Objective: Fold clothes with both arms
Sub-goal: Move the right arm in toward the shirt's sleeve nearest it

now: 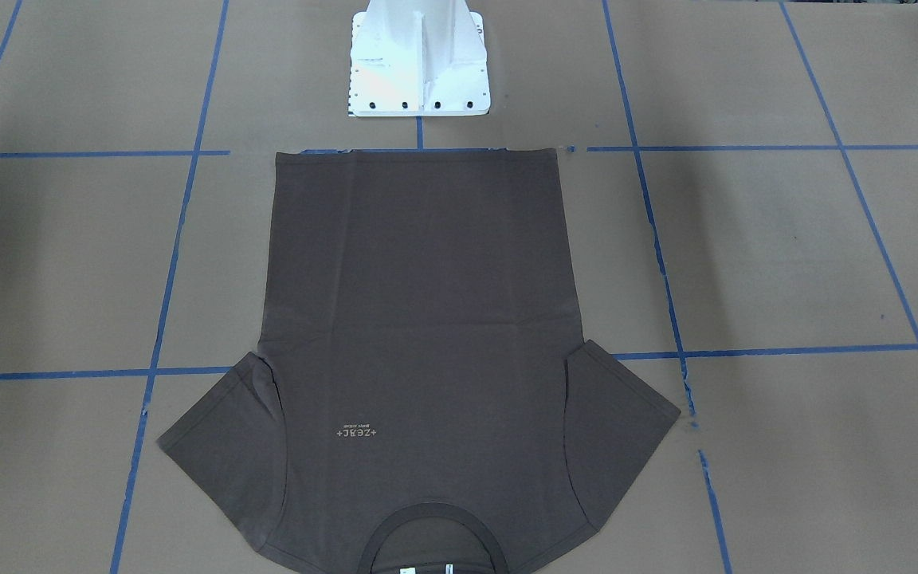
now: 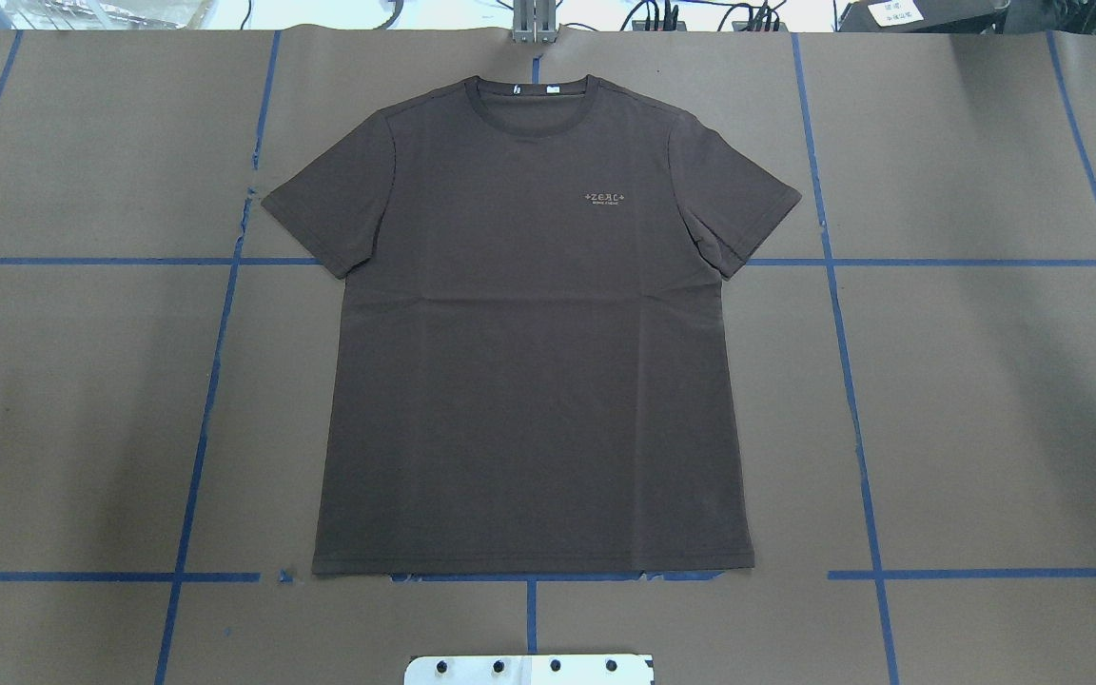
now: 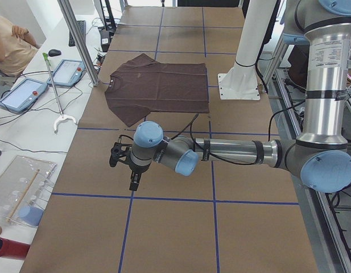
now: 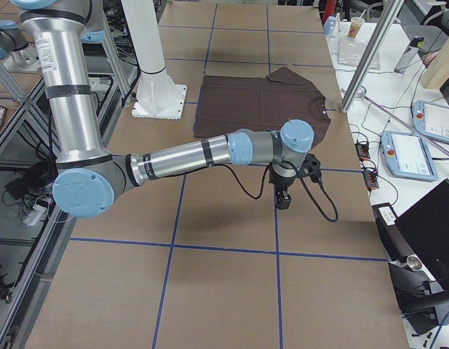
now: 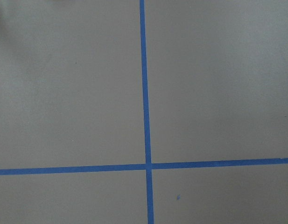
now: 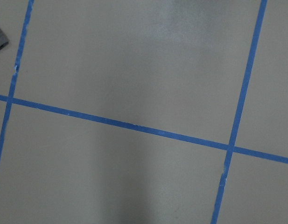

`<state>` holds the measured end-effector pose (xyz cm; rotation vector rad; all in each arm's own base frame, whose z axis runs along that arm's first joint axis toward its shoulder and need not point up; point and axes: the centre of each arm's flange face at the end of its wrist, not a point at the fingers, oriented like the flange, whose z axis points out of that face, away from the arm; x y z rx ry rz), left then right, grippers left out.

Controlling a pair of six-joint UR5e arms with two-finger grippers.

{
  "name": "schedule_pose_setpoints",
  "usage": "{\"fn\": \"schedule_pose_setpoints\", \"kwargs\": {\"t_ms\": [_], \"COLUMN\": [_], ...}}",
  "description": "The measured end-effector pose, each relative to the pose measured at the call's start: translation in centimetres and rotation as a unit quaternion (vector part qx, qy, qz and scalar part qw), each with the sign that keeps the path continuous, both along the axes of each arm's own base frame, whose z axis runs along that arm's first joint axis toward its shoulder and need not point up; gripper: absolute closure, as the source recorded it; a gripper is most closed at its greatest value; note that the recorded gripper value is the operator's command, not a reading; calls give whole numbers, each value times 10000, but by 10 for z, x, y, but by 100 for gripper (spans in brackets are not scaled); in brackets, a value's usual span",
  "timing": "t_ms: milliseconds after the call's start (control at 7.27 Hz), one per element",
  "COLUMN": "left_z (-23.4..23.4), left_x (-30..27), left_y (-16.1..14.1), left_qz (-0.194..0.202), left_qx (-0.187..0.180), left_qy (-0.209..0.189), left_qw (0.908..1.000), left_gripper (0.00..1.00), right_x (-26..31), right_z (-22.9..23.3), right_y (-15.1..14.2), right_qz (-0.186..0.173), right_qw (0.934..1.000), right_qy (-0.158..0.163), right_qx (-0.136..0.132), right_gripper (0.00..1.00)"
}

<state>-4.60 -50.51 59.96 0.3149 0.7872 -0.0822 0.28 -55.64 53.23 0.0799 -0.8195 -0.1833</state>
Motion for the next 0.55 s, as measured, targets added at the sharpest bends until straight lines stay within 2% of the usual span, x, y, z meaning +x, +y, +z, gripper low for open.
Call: {"fn": "schedule_pose_setpoints", "kwargs": {"t_ms": [550], "left_z": [-11], "left_x": [0], "left_y": [4], "left_qz": [21], "left_qx": [70], "left_qy": [57], "left_qw": [10000], "left_gripper": [0], "right_x": [-17], "right_z": [3], "right_y": [-3], "right_qz": [-149], "right_qw": [9999], "right_qy": [5], "right_qx": [65], "right_gripper": [0]}}
